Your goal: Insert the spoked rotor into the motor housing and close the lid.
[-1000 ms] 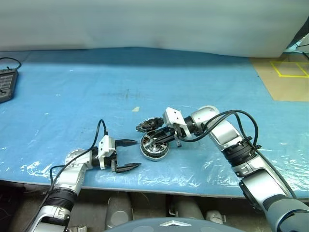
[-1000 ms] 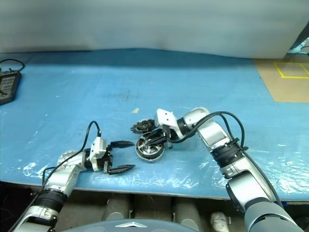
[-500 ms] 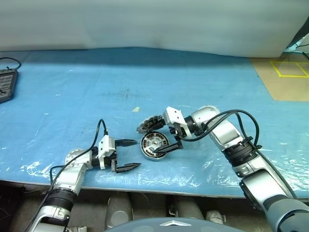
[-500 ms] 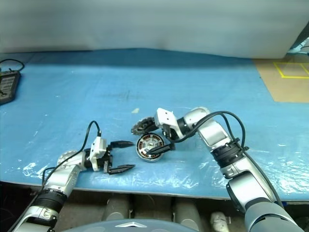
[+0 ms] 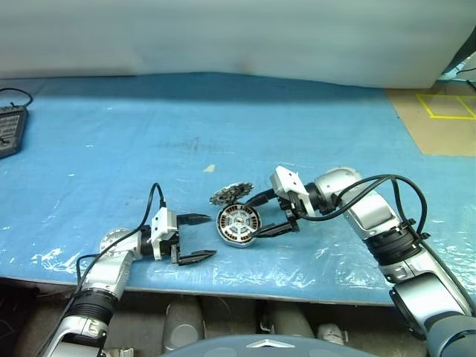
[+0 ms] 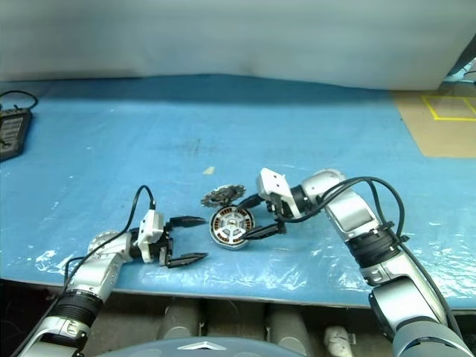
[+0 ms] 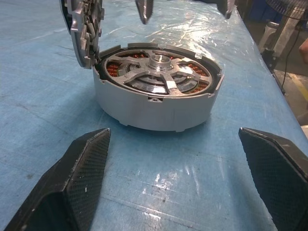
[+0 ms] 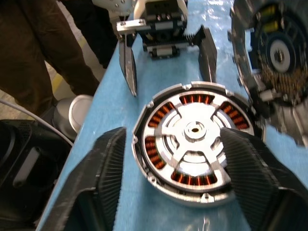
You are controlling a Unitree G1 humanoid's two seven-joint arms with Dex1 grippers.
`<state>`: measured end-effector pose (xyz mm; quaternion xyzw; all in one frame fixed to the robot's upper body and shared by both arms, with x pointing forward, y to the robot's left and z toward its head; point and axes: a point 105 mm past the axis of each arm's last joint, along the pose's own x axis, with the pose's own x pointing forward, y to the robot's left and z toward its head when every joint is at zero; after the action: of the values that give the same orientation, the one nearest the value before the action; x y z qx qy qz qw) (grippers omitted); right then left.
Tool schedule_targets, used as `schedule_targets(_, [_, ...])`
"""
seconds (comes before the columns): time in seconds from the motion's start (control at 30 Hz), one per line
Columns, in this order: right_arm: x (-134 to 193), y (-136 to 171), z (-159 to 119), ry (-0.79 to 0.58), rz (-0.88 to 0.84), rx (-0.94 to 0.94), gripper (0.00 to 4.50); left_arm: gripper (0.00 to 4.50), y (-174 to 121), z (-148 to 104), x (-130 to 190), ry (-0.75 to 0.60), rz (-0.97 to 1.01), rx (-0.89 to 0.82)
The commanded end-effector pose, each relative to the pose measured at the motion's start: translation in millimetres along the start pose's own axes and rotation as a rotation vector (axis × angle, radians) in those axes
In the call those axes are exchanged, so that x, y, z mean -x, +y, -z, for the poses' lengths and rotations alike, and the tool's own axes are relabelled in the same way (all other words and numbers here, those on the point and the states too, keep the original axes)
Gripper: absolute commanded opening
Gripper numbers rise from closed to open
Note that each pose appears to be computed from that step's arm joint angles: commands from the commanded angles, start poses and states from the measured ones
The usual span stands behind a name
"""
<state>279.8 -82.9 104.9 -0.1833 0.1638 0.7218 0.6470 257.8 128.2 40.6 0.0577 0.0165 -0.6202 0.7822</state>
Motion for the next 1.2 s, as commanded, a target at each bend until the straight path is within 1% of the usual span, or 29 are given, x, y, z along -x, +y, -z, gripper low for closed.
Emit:
schedule_targets(0.03, [16.0, -10.3, 5.8, 0.025, 0.085, 0.012, 2.14, 4.50, 3.9, -5.0, 3.5, -0.006, -0.014, -0.014])
schedule_targets(0.1, [23.7, -16.8, 9.1, 0.031, 0.133, 0.006, 1.45, 4.50, 4.6, -5.6, 4.5, -0.005, -0.017, -0.015])
schedule_targets(0.13, [28.6, -22.0, 8.8, 0.027, 0.171, 0.005, 1.02, 4.50, 5.0, -6.0, 5.1, -0.005, -0.018, -0.016])
schedule_targets(0.17, [33.2, -26.0, 8.8, 0.025, 0.199, 0.002, 0.73, 4.50, 5.4, -6.3, 5.8, -0.004, -0.020, -0.018])
schedule_targets(0.23, [41.3, -32.6, 11.1, 0.030, 0.244, -0.012, 0.03, 4.50, 6.3, -6.7, 6.8, -0.003, -0.024, -0.019])
schedule_targets(0.33, [50.2, -42.8, 15.4, 0.045, 0.301, -0.028, 0.03, 4.50, 7.4, -7.7, 7.3, -0.002, -0.029, -0.022])
schedule_targets(0.43, [55.9, -66.9, 14.6, 0.063, 0.426, 0.006, 0.03, 4.50, 8.0, -7.9, 8.2, -0.003, -0.033, -0.023])
schedule_targets(0.47, [55.5, -73.1, 10.2, 0.048, 0.446, 0.012, 0.03, 4.50, 8.1, -7.9, 8.5, -0.003, -0.034, -0.023])
schedule_targets(0.53, [50.5, -83.3, -8.3, -0.024, 0.453, 0.022, 0.03, 4.50, 8.2, -8.0, 8.8, -0.004, -0.037, -0.023])
schedule_targets(0.63, [41.8, -88.7, -30.7, -0.099, 0.423, 0.044, 0.03, 4.50, 8.5, -8.1, 8.9, -0.005, -0.039, -0.023])
schedule_targets(0.73, [28.4, -86.0, -55.1, -0.170, 0.339, 0.081, 0.03, 4.50, 8.6, -8.5, 9.1, -0.008, -0.043, -0.024])
schedule_targets(0.8, [23.0, -82.7, -62.0, -0.194, 0.294, 0.088, 0.03, 4.50, 8.2, -7.8, 9.7, -0.008, -0.045, -0.023])
schedule_targets(0.9, [12.2, -67.1, -67.7, -0.214, 0.178, 0.094, 0.03, 4.50, 7.4, -6.1, 11.6, -0.005, -0.051, -0.023])
schedule_targets(1.0, [3.3, -53.6, -62.7, -0.198, 0.108, 0.090, 0.03, 4.50, 7.2, -5.4, 12.9, -0.003, -0.057, -0.023])
schedule_targets(1.2, [-9.2, -40.6, -44.8, -0.169, 0.057, 0.036, 0.03, 4.50, 6.6, -5.2, 14.3, 0.001, -0.060, -0.023])
